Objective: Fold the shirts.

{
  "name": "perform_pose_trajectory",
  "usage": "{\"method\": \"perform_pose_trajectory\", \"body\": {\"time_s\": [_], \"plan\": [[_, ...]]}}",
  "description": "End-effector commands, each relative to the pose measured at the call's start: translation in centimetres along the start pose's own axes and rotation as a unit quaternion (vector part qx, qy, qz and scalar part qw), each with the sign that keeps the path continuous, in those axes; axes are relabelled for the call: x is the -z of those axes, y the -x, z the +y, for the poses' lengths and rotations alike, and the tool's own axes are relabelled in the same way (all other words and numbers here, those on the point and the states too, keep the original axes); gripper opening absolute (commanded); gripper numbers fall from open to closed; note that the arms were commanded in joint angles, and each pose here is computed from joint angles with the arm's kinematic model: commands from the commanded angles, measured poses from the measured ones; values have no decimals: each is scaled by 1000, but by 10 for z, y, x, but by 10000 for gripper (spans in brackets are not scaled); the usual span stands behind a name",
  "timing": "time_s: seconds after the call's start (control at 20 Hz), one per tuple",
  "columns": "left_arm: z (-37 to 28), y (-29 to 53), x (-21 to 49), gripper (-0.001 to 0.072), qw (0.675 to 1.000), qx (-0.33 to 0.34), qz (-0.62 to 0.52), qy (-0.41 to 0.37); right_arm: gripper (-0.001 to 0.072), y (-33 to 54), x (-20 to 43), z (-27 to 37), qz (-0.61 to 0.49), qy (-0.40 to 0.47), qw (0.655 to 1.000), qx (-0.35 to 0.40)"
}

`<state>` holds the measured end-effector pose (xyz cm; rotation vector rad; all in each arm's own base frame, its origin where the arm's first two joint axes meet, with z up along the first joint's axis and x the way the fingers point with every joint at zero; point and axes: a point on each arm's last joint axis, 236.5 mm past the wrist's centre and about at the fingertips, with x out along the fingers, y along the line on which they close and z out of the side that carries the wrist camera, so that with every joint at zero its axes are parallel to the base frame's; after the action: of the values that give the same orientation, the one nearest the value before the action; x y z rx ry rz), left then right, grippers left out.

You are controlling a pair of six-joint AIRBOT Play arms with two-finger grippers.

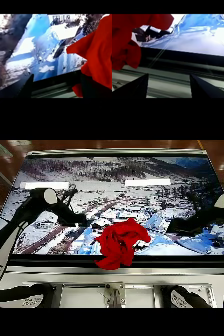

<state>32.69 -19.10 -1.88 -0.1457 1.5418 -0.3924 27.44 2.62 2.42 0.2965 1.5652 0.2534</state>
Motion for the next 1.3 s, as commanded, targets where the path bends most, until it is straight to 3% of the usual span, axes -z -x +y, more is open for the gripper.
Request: {"method": "perform_pose_trajectory", "body": {"time_s": [0.0, 0.3, 0.45, 0.5, 0.6, 0.65, 0.95, 1.25], "plan": [[-13, -48, 22, 720, 996, 74, 17, 51, 628, -39, 11, 0, 15, -38, 999, -29], [-77, -94, 15, 720, 988, 146, -2, 58, 628, -74, 41, 16, 60, -83, 991, -84], [-91, -112, 27, 716, 988, 148, 18, 51, 628, -84, 50, 20, 70, -95, 988, -98], [-92, -115, 29, 642, 988, 147, 21, 50, 628, -88, 53, 22, 74, -97, 987, -102], [-93, -114, 27, 147, 988, 147, 17, 50, 627, -103, 65, 31, 90, -77, 988, -96], [-92, -113, 24, 44, 988, 148, 14, 50, 628, -113, 71, 39, 98, -58, 989, -90], [-92, -87, 5, 44, 987, 159, -23, 30, 628, -154, 63, 78, 53, 5, 997, -61], [-99, -64, 4, 44, 985, 170, -39, 3, 628, -178, 42, 114, 25, -3, 992, -124]]}}
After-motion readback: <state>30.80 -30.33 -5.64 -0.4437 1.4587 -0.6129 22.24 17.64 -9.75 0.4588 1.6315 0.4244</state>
